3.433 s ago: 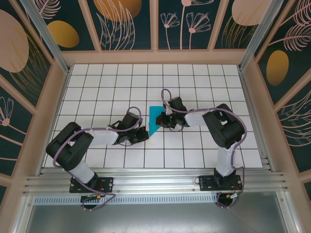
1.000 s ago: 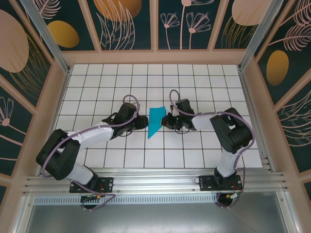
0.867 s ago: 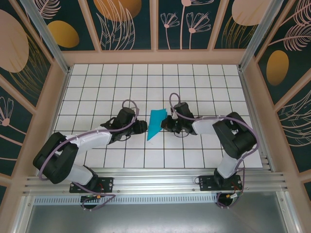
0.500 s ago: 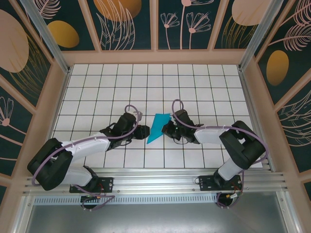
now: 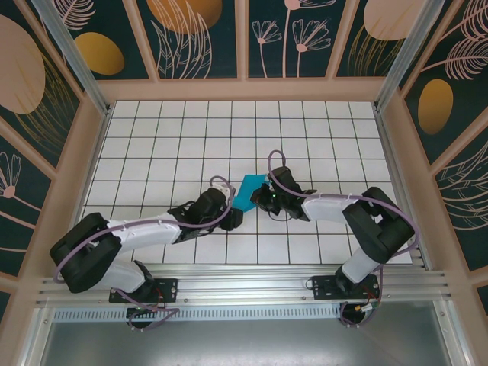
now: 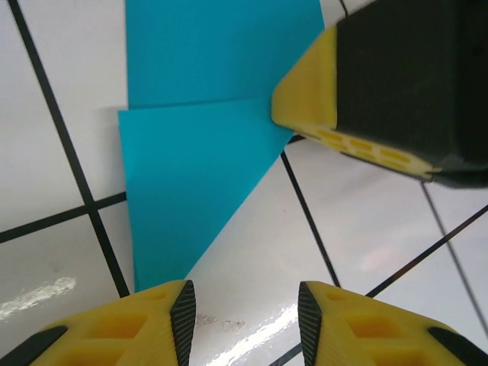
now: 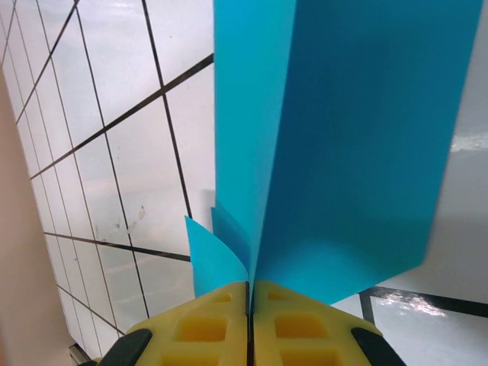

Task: Fold a paper plane with a square sheet of paper (pick it up from the middle)
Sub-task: Fourth fold the wing at the center of the table.

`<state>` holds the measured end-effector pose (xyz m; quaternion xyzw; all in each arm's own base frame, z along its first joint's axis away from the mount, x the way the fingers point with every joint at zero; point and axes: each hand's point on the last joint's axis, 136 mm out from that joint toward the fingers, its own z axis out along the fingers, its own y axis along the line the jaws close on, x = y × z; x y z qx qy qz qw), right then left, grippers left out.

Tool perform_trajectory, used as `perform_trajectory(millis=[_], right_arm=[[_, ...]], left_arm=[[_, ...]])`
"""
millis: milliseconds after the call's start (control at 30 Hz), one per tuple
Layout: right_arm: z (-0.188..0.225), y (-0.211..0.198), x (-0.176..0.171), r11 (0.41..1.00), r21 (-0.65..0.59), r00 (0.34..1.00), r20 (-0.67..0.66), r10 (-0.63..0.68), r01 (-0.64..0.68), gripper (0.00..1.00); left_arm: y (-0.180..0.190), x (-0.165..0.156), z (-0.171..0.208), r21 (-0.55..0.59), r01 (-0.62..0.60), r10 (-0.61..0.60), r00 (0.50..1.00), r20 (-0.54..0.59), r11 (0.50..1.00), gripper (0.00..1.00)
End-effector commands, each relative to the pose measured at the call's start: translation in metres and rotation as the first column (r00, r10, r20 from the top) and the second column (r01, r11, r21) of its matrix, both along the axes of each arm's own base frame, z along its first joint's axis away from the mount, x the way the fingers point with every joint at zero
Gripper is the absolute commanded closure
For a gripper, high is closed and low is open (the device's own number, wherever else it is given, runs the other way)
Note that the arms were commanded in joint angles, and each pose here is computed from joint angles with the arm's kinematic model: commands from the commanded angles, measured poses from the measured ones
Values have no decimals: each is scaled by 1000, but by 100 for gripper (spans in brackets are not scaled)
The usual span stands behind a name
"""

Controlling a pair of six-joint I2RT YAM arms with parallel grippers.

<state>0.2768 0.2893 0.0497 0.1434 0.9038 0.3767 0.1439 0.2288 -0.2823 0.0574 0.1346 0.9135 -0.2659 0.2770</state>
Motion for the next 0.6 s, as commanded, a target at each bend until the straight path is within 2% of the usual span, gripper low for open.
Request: perform_trajectory(millis=[0,267,567], right_arm=[[3,6,2,1000,0,1000,5,25,-25,91],[7,7,-1,999,10,999,4,46,-46,90],[13,12,5,998,9,999,8,54,-54,89]], left_arm=[[3,11,-5,98,-4,-2,998,58,995,57],[2,28,-9,191,2,-29,990,136,982,54],[-10,23,-12,225,81,-118,981,157,971,52]])
